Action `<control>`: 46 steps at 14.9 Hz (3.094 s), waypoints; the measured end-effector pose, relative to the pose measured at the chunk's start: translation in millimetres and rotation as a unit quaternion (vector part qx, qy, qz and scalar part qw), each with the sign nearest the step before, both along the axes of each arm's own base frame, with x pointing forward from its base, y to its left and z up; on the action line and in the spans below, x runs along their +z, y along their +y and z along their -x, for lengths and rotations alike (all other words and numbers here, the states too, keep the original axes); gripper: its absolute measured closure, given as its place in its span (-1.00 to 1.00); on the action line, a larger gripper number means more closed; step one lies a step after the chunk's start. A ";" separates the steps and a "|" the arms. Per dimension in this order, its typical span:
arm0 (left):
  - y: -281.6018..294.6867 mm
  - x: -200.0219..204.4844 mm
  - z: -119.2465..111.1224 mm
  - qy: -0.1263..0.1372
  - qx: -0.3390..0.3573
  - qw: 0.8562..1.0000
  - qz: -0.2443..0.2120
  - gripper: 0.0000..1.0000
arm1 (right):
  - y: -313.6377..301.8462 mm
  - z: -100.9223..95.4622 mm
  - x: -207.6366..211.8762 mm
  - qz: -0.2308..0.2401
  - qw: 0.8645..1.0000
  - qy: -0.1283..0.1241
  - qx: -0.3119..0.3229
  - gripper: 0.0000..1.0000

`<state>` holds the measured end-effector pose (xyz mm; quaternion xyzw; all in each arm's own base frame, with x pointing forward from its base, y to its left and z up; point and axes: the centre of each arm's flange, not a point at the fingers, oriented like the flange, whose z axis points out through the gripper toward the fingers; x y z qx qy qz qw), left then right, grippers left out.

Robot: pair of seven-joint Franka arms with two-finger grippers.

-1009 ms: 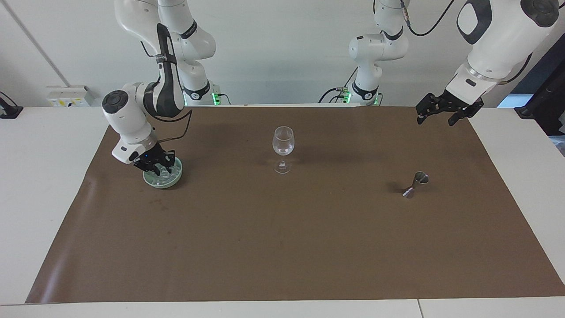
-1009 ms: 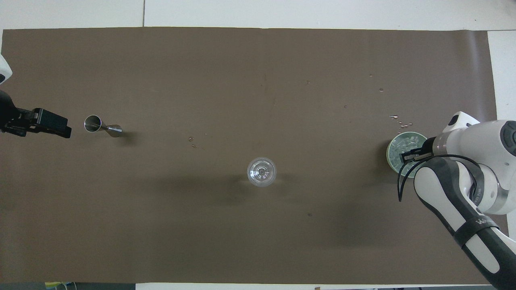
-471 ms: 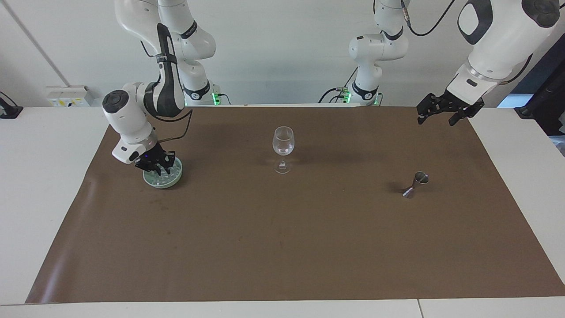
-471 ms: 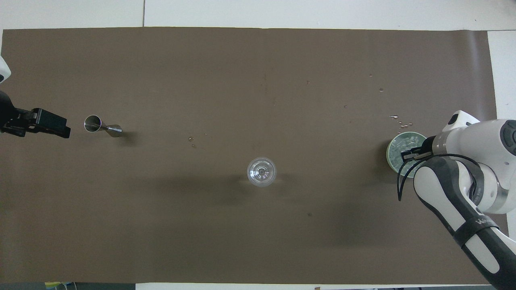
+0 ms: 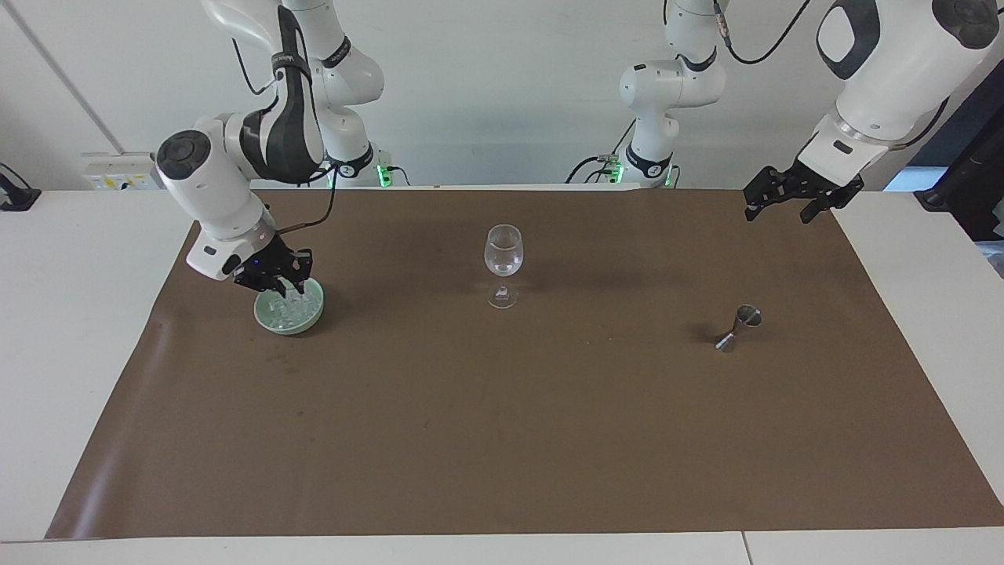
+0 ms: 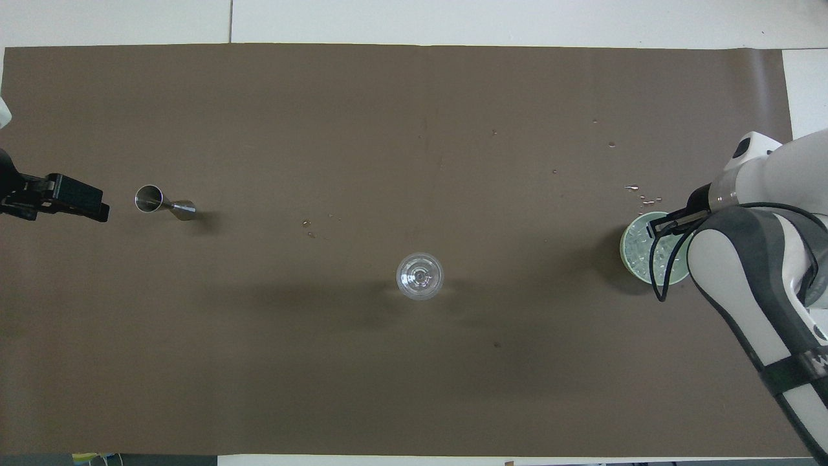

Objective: Pour wine and add ice with both arms

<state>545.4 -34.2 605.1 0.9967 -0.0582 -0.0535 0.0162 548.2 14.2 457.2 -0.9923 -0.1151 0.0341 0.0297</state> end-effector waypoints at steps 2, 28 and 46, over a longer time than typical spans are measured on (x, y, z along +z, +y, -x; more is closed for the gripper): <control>0.0 0.0 0.0 0.000 0.000 1.000 0.000 -1.00 | 51.8 -3.7 55.4 0.003 1.000 -0.003 -0.018 0.46; 0.0 0.0 0.0 0.000 0.000 1.000 0.000 -1.00 | 369.6 89.2 34.3 -0.012 0.994 -0.010 -0.109 0.38; 0.0 0.0 0.0 0.000 0.000 1.000 0.000 -1.00 | 184.1 31.6 115.5 0.027 0.985 -0.034 -0.164 -1.00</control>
